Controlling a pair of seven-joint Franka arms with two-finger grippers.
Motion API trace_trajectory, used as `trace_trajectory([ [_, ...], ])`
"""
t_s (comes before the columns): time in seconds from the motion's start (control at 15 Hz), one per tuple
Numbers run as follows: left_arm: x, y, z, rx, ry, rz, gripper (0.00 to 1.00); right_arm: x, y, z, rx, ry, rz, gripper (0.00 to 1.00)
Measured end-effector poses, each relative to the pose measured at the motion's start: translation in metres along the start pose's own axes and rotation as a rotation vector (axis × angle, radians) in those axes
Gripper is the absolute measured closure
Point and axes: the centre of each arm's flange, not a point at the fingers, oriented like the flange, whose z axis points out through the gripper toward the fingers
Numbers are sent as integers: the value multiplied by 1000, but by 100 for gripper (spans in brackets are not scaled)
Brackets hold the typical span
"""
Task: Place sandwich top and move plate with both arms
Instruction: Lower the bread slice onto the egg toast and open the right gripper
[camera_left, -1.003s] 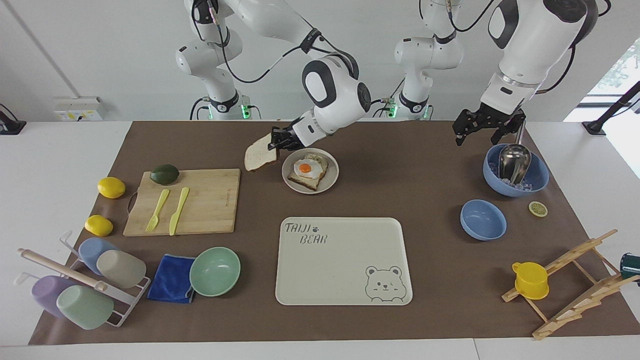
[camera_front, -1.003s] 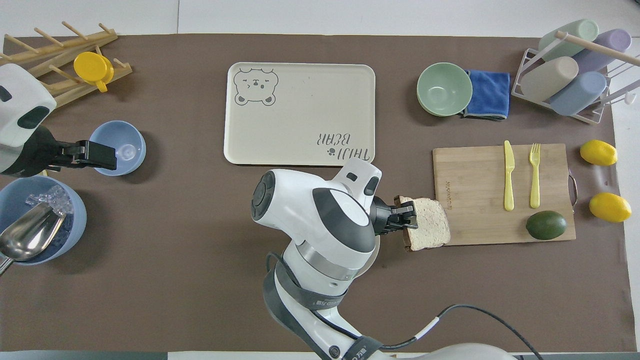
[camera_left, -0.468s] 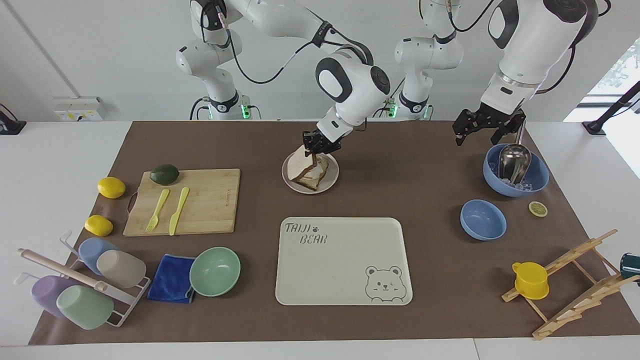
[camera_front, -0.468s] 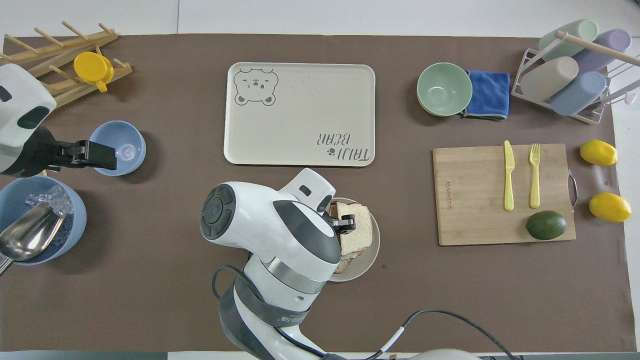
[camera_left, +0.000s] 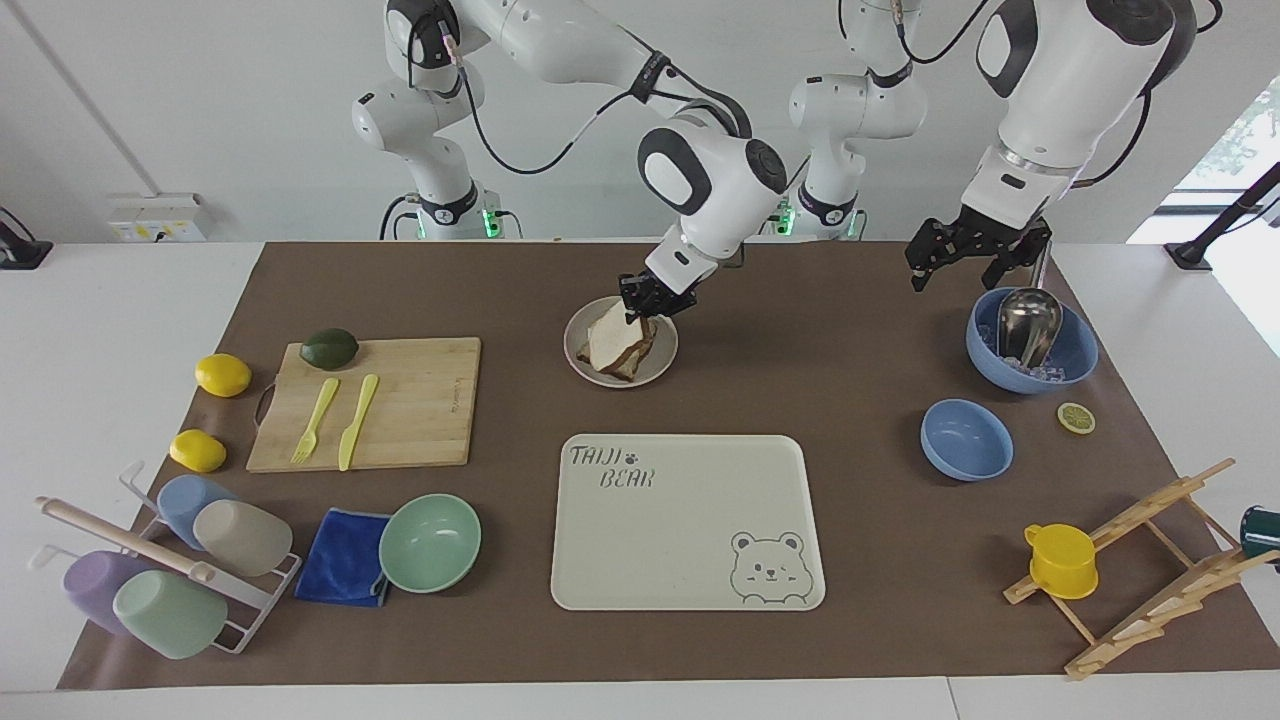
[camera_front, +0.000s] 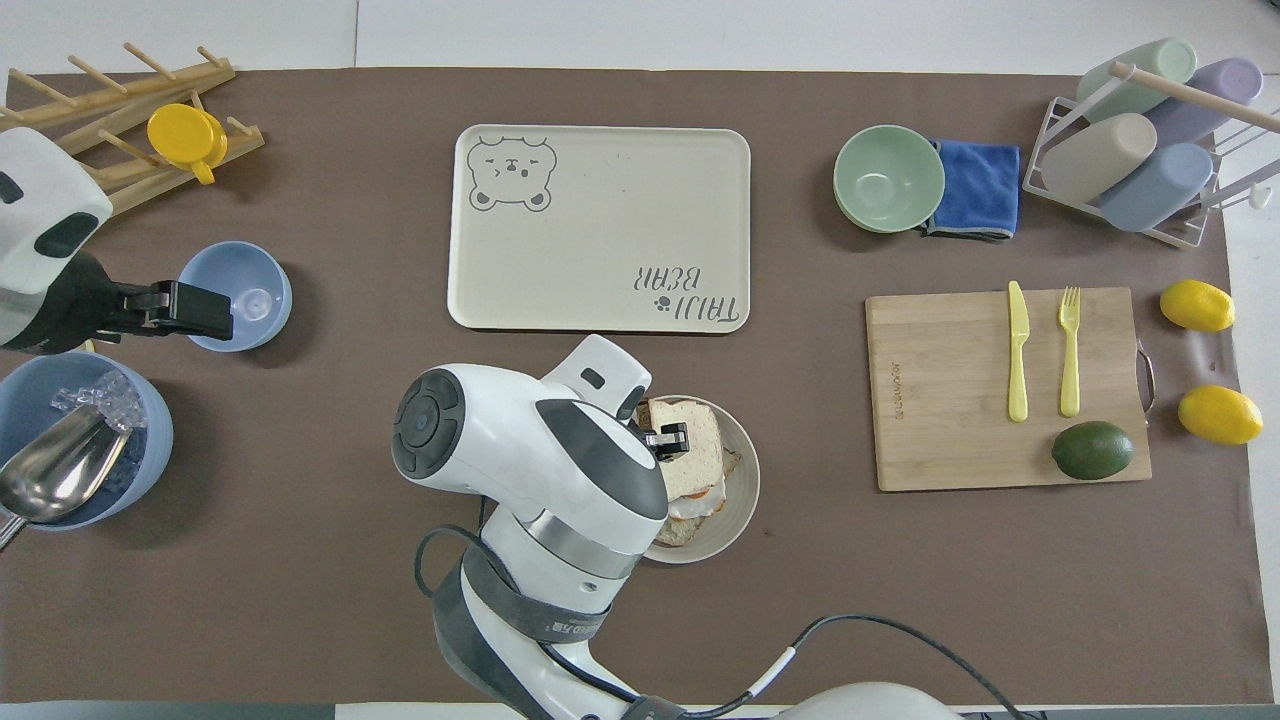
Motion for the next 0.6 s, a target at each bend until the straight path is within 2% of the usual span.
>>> trace_trajectory([
  [0.6, 0, 0, 0, 0, 0, 0, 0, -5, -7, 14, -11, -9, -44, 88],
])
